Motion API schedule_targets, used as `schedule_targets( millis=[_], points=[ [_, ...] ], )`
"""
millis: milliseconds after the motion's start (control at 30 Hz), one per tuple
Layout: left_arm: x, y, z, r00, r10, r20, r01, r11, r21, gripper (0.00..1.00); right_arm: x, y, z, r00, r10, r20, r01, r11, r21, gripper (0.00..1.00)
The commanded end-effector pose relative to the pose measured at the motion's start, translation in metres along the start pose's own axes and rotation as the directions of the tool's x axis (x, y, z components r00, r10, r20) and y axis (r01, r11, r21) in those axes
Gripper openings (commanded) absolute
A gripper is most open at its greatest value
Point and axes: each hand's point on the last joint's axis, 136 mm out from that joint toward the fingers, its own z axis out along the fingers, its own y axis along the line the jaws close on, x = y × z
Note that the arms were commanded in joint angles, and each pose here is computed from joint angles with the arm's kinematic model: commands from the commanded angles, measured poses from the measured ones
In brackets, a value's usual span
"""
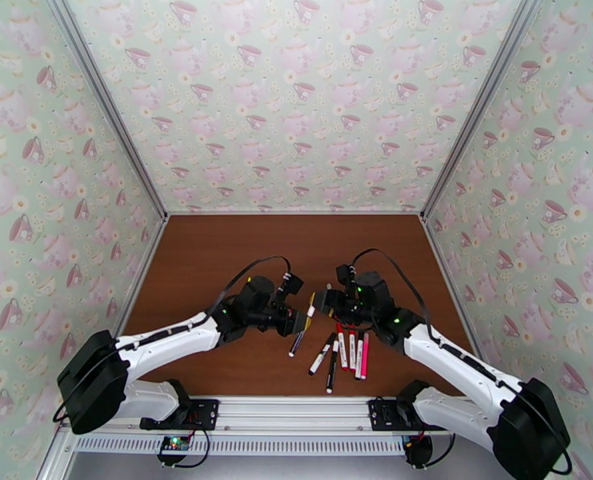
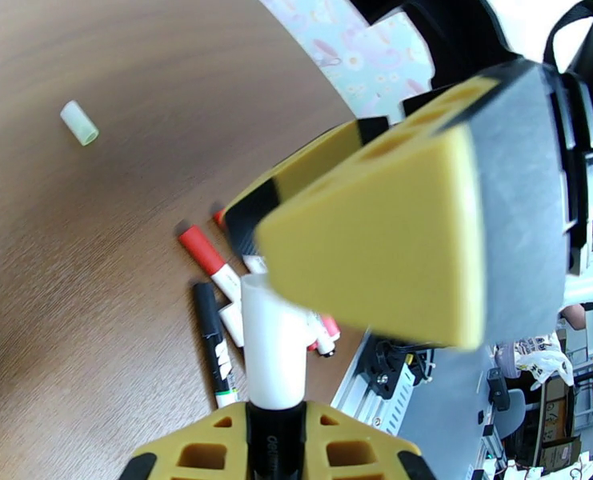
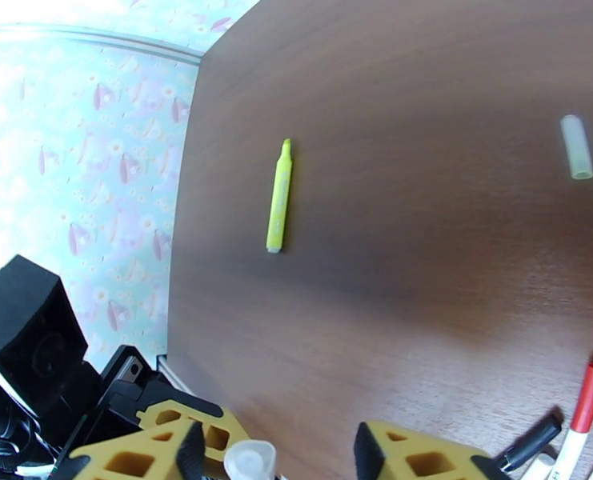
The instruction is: Open the pen caps
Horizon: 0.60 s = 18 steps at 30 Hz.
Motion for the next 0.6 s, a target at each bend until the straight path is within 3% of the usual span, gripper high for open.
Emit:
schedule_targets(
  millis=[0,567],
  points=[
    [-0.009,-0.008,0.002,0.999,0.029,0.018,-0.029,0.999,0.036,0.17,-0.004,0.021,0.000,1.000,-0.020,-0.005,0.020,0.998,-0.054,0.50],
    [-0.015,-0.015,0.010,0.999,0.026,0.028,-0.027,0.998,0.055,0.17,0.003,0.024,0.011,0.999,-0.022,-0.035,0.020,0.998,-0.057,0.33]
  ],
)
